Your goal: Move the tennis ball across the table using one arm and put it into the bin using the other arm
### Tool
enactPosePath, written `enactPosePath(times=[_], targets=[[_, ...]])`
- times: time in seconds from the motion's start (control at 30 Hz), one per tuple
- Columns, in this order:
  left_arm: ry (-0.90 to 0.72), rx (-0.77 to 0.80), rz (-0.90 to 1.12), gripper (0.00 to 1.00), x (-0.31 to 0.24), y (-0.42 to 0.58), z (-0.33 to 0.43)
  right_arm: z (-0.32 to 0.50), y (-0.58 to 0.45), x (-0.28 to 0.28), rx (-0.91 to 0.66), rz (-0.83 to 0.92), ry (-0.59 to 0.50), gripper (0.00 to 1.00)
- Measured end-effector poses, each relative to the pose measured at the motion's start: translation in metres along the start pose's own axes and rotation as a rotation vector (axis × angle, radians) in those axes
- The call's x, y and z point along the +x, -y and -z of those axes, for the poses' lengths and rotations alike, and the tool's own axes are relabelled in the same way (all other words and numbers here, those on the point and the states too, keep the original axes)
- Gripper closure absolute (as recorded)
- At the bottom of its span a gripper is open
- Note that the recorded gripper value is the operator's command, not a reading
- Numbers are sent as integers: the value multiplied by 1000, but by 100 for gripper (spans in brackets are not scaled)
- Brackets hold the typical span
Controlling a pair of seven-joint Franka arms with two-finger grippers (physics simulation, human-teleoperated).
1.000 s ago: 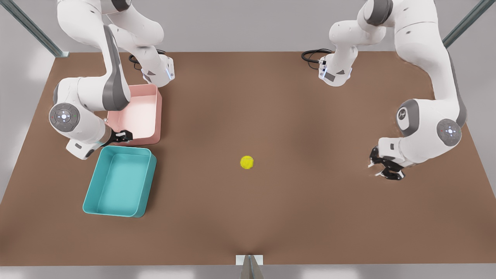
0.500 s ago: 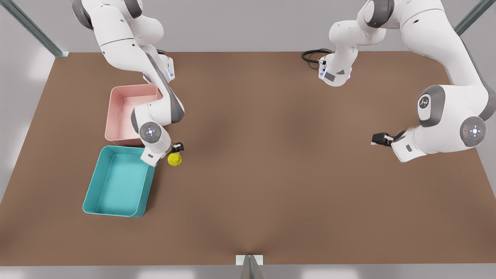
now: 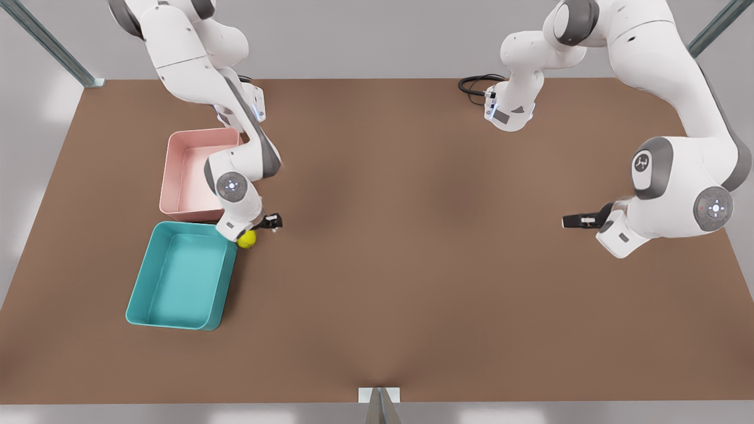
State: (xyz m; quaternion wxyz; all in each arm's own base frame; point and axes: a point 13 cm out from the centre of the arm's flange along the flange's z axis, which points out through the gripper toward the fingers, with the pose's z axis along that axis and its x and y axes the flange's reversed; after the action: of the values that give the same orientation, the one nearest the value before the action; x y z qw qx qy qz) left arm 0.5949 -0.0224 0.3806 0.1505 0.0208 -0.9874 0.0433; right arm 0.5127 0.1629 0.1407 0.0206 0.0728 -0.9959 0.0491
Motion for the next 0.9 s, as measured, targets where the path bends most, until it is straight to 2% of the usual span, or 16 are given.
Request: enactPosePath(times=[0.17, 0.43, 0.9], targets=[[-2, 2, 51, 0, 0, 3, -1, -19, 19, 21, -7, -53, 17, 0], [-3, 3, 110, 0, 0, 6, -1, -27, 36, 19, -14, -114, 52, 0], [-1, 1, 169, 0, 0, 7, -1, -45, 42, 24, -12, -155, 40, 0]])
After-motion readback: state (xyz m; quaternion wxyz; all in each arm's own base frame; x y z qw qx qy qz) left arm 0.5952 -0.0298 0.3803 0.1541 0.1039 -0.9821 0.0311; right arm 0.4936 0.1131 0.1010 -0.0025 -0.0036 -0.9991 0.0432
